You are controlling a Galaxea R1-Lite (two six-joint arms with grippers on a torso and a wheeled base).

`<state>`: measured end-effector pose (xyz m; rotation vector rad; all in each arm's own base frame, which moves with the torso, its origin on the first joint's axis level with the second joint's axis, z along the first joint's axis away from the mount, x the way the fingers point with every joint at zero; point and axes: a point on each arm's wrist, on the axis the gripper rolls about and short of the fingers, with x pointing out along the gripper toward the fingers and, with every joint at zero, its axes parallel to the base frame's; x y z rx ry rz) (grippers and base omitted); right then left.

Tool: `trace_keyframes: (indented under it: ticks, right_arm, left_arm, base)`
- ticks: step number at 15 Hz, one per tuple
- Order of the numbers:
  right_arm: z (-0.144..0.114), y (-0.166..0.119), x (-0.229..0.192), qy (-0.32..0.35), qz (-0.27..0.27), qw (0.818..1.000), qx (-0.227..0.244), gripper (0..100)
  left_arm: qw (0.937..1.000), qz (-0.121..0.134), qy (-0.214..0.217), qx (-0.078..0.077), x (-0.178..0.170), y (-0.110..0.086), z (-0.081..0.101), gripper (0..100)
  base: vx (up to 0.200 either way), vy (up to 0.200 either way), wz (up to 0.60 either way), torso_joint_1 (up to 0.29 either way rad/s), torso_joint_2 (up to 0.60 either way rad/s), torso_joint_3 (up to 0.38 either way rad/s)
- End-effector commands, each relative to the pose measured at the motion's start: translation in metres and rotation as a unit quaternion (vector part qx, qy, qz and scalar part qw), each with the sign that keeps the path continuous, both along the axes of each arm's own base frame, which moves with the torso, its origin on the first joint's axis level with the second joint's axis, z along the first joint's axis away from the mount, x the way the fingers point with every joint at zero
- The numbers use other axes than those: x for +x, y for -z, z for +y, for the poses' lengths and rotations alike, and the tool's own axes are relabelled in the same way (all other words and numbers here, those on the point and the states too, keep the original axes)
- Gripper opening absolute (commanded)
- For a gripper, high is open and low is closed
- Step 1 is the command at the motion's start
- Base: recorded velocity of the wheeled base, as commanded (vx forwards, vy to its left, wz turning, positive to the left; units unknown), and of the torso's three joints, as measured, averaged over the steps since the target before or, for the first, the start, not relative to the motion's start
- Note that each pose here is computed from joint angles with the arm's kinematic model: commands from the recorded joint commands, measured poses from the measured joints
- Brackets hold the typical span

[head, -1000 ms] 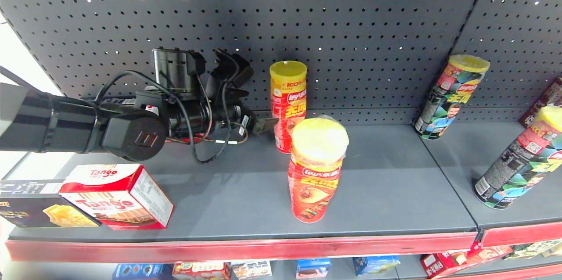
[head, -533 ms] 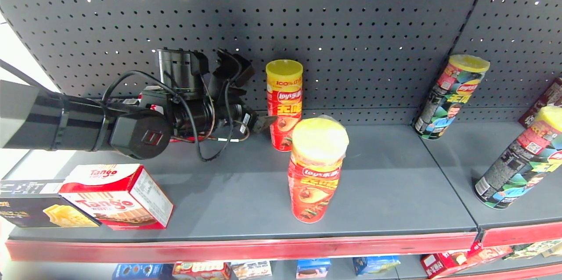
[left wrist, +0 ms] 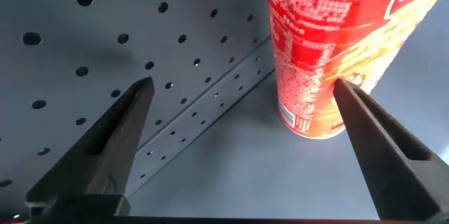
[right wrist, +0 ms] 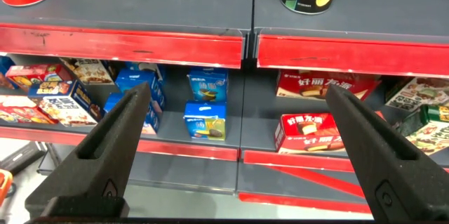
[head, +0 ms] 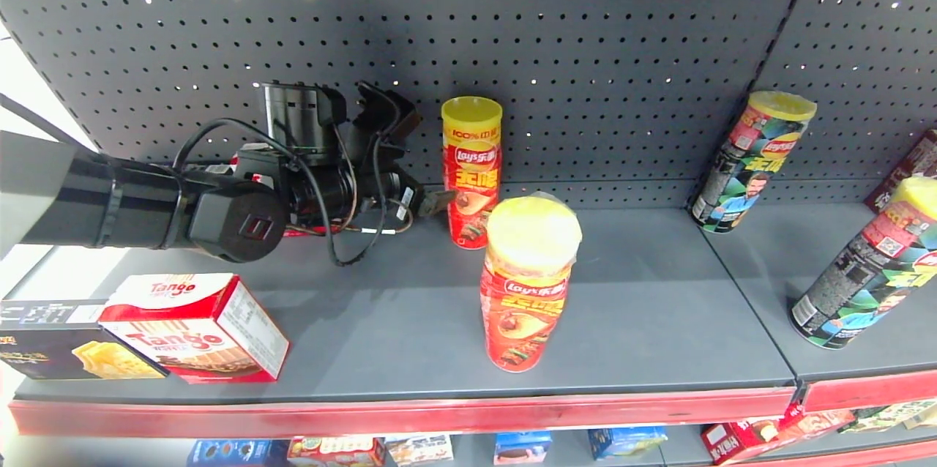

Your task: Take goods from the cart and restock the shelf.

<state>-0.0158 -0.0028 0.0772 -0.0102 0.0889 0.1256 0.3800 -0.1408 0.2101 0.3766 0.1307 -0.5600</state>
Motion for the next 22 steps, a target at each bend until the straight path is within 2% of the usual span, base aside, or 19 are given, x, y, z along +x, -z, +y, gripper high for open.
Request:
trace_keyframes:
  ticks: [1, 3, 5, 6, 8, 9, 11, 15, 17, 19, 22]
  right_arm:
    - [0.000, 0.000, 0.000, 0.000, 0.001, 1.000, 0.000, 100]
    - [0.000, 0.000, 0.000, 0.000, 0.001, 1.000, 0.000, 100]
    - [0.000, 0.000, 0.000, 0.000, 0.001, 1.000, 0.000, 100]
    - [0.000, 0.000, 0.000, 0.000, 0.001, 1.000, 0.000, 100]
    - [0.000, 0.000, 0.000, 0.000, 0.001, 1.000, 0.000, 100]
    - [0.000, 0.000, 0.000, 0.000, 0.001, 1.000, 0.000, 100]
    - [0.000, 0.000, 0.000, 0.000, 0.001, 1.000, 0.000, 100]
    - [0.000, 0.000, 0.000, 0.000, 0.001, 1.000, 0.000, 100]
    - [0.000, 0.000, 0.000, 0.000, 0.001, 1.000, 0.000, 100]
    - [0.000, 0.000, 0.000, 0.000, 0.001, 1.000, 0.000, 100]
    - [0.000, 0.000, 0.000, 0.000, 0.001, 1.000, 0.000, 100]
  left_arm:
    - [1.0000, -0.001, -0.001, 0.000, 0.001, 0.001, 0.000, 100]
    - [1.0000, -0.002, -0.001, 0.000, -0.002, 0.001, 0.001, 100]
    - [0.9997, -0.012, -0.019, 0.005, -0.014, -0.009, 0.005, 100]
    - [0.9996, -0.012, -0.020, 0.017, -0.017, -0.006, 0.007, 100]
    - [0.9980, -0.015, -0.029, 0.054, -0.018, 0.005, 0.014, 100]
    - [0.9974, -0.016, -0.039, 0.058, -0.018, 0.008, 0.015, 100]
    - [0.9961, -0.020, -0.060, 0.062, -0.013, 0.012, 0.015, 100]
    - [0.9946, -0.018, -0.079, 0.065, -0.003, 0.029, 0.003, 100]
    - [0.9945, -0.023, -0.086, 0.055, -0.001, 0.029, -0.001, 100]
    - [0.9947, -0.026, -0.084, 0.052, 0.004, 0.029, -0.006, 100]
    - [0.9958, -0.021, -0.079, 0.042, 0.003, 0.030, -0.012, 100]
  base:
    - [0.000, 0.000, 0.00, 0.000, 0.00, 0.000]
    - [0.000, 0.000, 0.00, 0.000, 0.00, 0.000]
    - [0.000, 0.000, 0.00, 0.000, 0.00, 0.000]
    - [0.000, 0.000, 0.00, 0.000, 0.00, 0.000]
    - [0.000, 0.000, 0.00, 0.000, 0.00, 0.000]
    - [0.000, 0.000, 0.00, 0.000, 0.00, 0.000]
    - [0.000, 0.000, 0.00, 0.000, 0.00, 0.000]
    - [0.000, 0.000, 0.00, 0.000, 0.00, 0.000]
    - [0.000, 0.000, 0.00, 0.000, 0.00, 0.000]
    - [0.000, 0.000, 0.00, 0.000, 0.00, 0.000]
    - [0.000, 0.000, 0.00, 0.000, 0.00, 0.000]
